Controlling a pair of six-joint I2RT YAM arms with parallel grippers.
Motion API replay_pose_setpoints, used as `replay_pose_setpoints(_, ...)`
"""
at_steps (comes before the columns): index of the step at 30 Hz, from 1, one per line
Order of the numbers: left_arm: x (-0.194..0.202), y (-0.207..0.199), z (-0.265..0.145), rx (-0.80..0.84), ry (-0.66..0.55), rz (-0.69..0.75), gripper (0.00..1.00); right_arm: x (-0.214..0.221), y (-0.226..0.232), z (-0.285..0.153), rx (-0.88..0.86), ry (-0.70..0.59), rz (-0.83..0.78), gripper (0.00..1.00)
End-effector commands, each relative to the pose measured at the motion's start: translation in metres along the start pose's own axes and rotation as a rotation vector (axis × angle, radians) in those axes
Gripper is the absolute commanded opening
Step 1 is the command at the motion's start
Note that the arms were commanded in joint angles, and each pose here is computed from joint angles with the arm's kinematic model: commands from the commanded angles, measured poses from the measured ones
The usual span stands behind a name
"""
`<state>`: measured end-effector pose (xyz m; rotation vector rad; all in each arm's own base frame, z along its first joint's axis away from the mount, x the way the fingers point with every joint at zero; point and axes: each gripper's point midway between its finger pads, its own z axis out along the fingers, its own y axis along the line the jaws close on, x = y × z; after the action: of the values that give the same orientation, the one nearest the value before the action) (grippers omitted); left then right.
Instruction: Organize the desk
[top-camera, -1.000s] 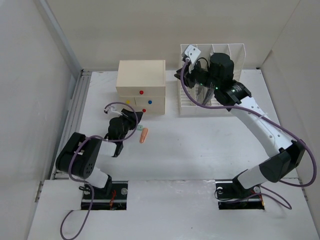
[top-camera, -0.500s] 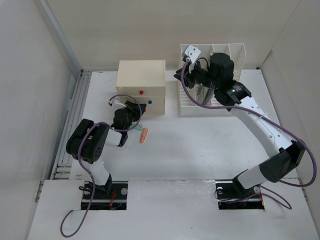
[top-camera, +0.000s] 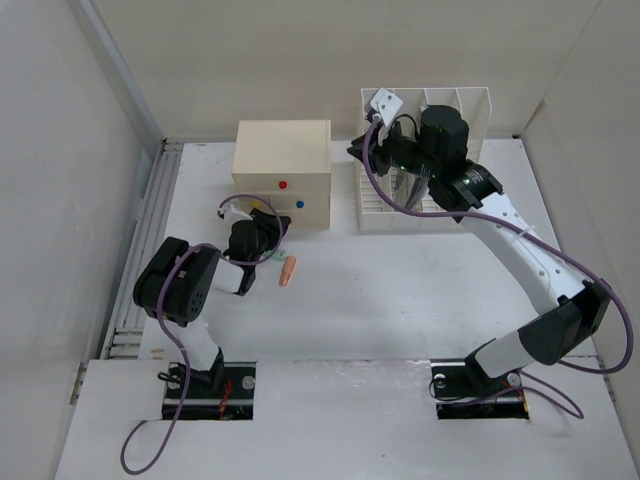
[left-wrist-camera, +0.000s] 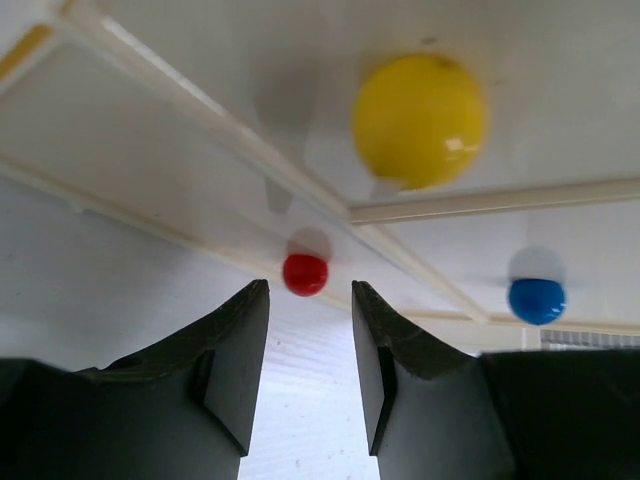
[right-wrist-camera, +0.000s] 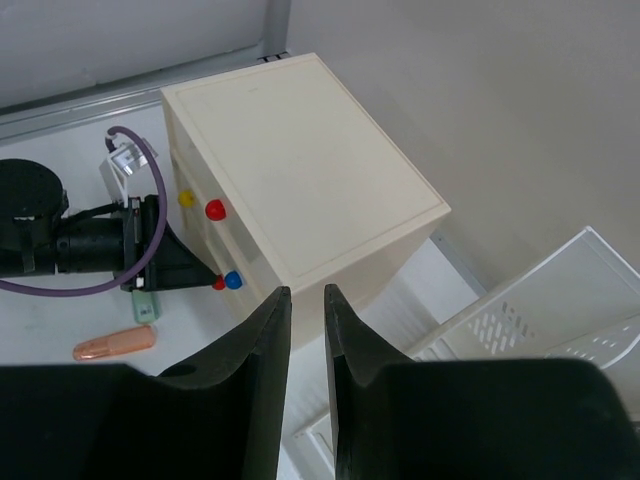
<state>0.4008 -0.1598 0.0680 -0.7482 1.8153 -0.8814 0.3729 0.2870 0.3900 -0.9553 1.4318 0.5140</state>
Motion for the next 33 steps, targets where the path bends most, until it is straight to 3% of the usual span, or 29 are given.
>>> replay_pose_setpoints(1, -0.003, 0.002, 0.005, -0.013, -0.016, 0.004, 0.35, -0.019, -0.002, -0.004, 0.005, -0.07, -0.014, 0.25)
replay_pose_setpoints(19, -0.001, 0.001, 0.031, 0.005, -0.026, -0.007, 0.34, -0.018, -0.006, -0.006, 0.014, -0.068, -0.013, 0.25)
replay_pose_setpoints(21, -0.001, 0.001, 0.031, 0.006, -0.026, -0.007, 0.22, -0.014, -0.004, -0.003, 0.003, -0.062, -0.01, 0.25)
replay_pose_setpoints(24, -0.002, 0.004, 0.033, -0.007, -0.03, -0.006, 0.13, -0.01, -0.004, -0.002, 0.0, -0.054, -0.006, 0.25)
replay_pose_setpoints(33, 0.001, 0.012, 0.021, -0.029, -0.028, -0.005, 0.04, -0.007, 0.0, 0.001, -0.021, -0.051, -0.003, 0.25)
